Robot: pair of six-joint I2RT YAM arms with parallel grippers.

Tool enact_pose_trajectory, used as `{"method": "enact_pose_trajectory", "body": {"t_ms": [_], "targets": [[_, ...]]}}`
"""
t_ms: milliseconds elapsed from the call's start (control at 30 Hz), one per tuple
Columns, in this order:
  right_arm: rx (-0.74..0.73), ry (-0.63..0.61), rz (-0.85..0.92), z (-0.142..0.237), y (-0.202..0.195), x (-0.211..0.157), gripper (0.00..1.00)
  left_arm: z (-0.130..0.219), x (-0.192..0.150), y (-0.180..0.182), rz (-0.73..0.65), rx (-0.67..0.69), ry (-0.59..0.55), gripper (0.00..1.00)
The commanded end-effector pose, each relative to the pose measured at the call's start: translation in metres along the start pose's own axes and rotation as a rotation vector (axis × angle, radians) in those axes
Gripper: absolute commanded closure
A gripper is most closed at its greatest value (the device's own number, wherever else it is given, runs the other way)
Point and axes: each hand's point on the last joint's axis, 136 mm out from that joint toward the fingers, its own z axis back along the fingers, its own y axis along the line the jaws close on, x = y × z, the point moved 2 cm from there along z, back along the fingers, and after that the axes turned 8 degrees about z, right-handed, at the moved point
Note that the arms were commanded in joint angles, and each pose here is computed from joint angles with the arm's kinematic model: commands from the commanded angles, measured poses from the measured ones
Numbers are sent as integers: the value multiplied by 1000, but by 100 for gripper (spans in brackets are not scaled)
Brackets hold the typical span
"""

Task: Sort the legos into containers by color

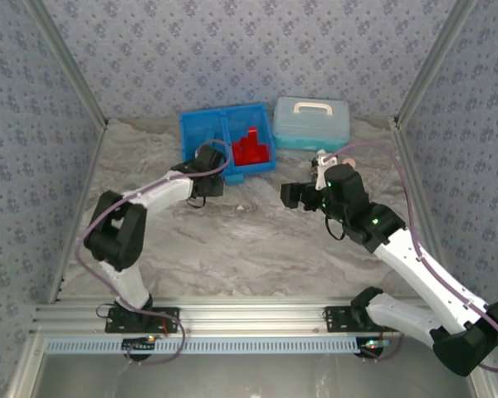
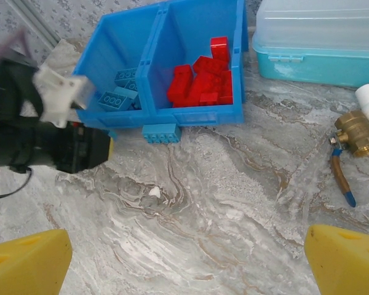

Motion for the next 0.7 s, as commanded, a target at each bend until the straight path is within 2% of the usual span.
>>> {"method": "enact_pose_trajectory", "body": {"t_ms": [0,67,167,333,433,667], "targets": [[13,-33,-11,8,4,12,0,54,44,-9,21,-21,-147,68],[14,-35,-13,8,5,12,0,60,64,-6,21,5,-189,67],[18,-36,-13,9,6,12,0,51,91,-3,38,27,-193,67],[16,-42,-15,13,6,13,0,16,132,-13,78,-25,-172,67],[16,-52,-13,16,6,16,0,-8,150,-16,69,7,-148,67],[12,-61,-7,20,5,18,0,-60,159,-14,102,33,-45,66]]}}
